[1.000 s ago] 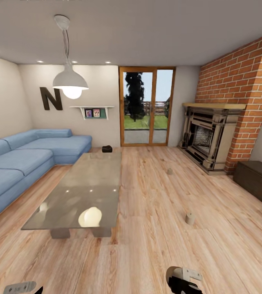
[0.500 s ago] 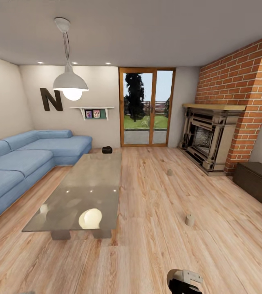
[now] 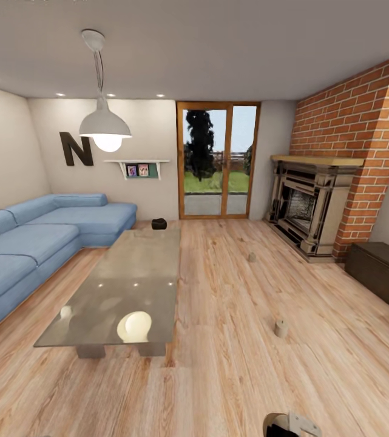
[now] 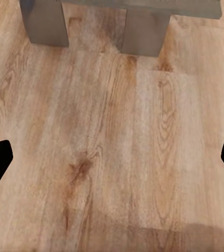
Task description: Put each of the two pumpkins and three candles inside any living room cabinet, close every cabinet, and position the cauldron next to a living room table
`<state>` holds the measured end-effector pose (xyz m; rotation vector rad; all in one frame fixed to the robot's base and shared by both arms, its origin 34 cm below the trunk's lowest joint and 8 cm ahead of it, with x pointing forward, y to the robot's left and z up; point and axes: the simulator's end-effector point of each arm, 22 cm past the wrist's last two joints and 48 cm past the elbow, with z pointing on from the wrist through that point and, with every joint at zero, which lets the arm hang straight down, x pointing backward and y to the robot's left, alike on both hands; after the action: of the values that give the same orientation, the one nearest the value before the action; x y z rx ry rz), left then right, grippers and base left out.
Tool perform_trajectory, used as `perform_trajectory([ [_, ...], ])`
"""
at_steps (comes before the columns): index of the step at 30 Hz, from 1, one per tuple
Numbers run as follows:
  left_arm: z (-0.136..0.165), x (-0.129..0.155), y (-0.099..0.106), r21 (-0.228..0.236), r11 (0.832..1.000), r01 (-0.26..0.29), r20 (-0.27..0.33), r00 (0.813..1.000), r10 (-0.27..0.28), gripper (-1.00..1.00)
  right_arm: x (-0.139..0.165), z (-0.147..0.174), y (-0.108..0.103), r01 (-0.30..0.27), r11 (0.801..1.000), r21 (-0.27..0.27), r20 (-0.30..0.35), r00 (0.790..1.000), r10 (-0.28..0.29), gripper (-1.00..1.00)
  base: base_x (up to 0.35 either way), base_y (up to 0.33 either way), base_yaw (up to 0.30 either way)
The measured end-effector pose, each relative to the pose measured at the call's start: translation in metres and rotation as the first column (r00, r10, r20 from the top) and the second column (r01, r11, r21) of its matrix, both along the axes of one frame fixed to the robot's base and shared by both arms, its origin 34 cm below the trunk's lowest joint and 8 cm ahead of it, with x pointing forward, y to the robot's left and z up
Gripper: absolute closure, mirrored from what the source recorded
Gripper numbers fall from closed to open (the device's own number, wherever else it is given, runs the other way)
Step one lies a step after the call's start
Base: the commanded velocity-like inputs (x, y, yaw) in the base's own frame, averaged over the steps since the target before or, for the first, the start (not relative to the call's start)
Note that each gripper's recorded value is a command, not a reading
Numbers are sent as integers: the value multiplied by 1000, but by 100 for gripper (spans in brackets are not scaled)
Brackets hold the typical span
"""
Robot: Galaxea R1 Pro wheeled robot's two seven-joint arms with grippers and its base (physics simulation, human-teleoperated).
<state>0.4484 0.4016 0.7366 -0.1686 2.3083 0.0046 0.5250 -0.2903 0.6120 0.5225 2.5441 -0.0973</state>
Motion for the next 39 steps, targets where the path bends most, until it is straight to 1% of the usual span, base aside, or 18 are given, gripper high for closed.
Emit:
perform_trajectory([
  [2, 4, 1, 0, 3, 1000, 1, 7, 1000, -1, -100, -4, 1, 0, 2, 1000, 1, -7, 1000, -2, 100, 0, 0, 0],
  [6, 11, 2, 0, 5, 1000, 4, 16, 1000, -4, -100, -20, -2, -3, 11, 1000, 2, -31, 999, -11, 100, 0, 0, 0],
  [13, 21, 1, 0, 7, 1000, 4, 18, 1000, -4, -100, -36, 0, -12, 15, 1000, -10, -49, 999, -15, 100, 0, 0, 0],
  [18, 28, 1, 1, 11, 1000, 5, 23, 1000, -6, -100, -49, 1, -15, 17, 1000, -13, -64, 998, -17, 100, 0, 0, 0],
  [28, 41, 0, 1, 13, 1000, 6, 25, 1000, -6, -100, -51, 13, -12, 8, 1000, -9, -59, 998, -8, 100, 0, 0, 0],
  [36, 42, 1, 1, 15, 1000, 7, 32, 999, -7, -100, -51, 13, -12, 7, 1000, -8, -58, 998, -8, 100, 0, 0, -1],
  [39, 46, 4, 1, 23, 1000, 11, 55, 998, -12, -100, -51, 13, -12, 8, 1000, -7, -58, 998, -8, 100, 11, -12, -95],
])
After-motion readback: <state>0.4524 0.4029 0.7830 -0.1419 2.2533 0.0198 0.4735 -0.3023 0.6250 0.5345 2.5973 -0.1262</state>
